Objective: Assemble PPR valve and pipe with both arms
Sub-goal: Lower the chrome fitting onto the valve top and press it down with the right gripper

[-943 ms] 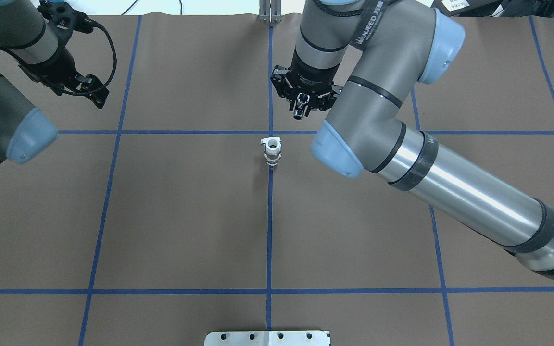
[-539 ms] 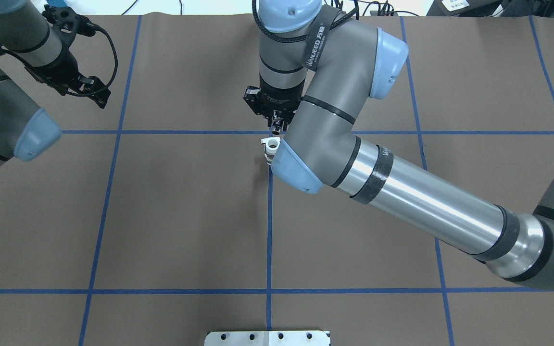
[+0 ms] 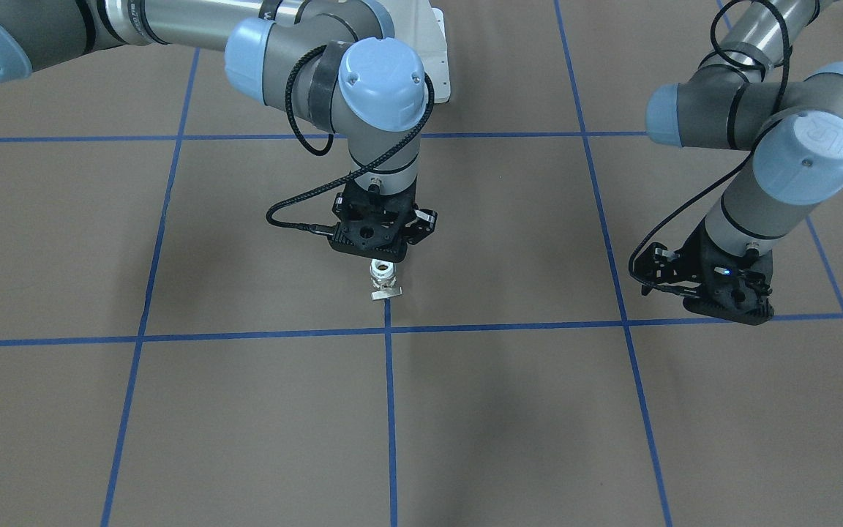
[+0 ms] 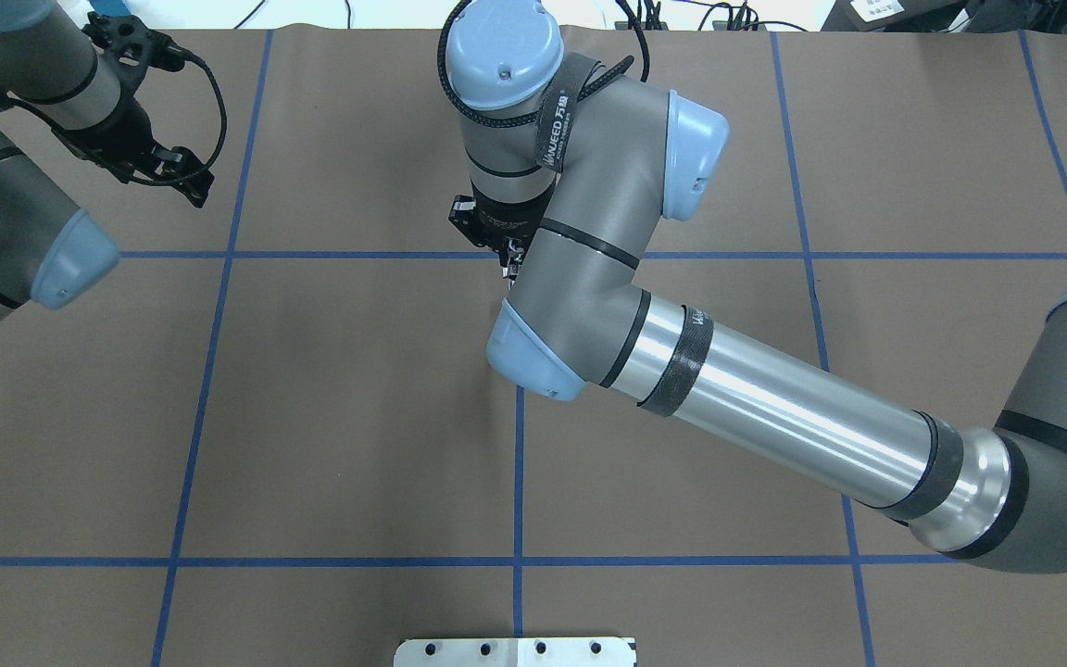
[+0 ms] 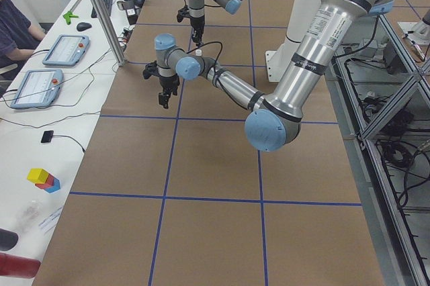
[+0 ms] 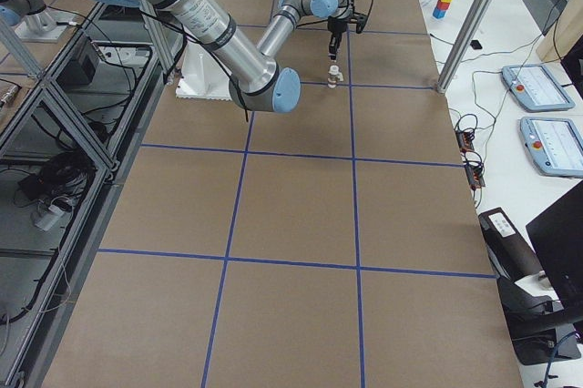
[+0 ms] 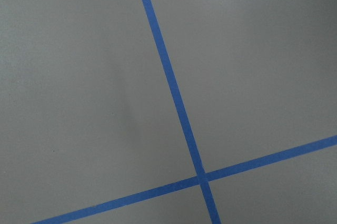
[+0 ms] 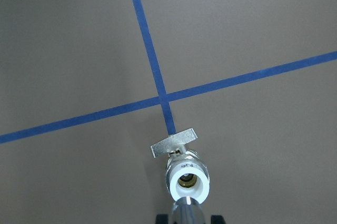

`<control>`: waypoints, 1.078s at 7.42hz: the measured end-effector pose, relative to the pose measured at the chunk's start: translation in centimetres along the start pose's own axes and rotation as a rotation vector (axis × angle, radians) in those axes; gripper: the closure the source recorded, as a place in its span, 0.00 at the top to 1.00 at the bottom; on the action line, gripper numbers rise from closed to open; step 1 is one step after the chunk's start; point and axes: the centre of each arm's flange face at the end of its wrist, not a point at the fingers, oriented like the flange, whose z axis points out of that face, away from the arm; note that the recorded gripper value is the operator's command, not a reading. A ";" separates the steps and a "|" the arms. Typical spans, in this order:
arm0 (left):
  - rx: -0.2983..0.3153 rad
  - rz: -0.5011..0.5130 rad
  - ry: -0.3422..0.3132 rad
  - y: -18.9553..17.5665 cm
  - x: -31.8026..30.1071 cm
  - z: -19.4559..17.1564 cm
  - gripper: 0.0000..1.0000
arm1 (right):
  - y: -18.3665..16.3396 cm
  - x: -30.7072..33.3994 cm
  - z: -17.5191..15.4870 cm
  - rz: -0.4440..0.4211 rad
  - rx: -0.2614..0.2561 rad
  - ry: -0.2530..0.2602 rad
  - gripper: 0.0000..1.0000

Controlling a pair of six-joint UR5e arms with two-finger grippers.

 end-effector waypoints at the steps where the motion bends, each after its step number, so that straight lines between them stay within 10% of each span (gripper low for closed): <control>1: 0.000 0.000 0.000 0.0 0.0 0.0 1.00 | -0.2 0.1 0.4 -0.001 0.003 0.008 0.00; 8: 0.003 0.003 0.001 -0.1 0.1 -0.1 1.00 | -0.7 -0.1 1.6 -0.013 0.004 0.014 0.00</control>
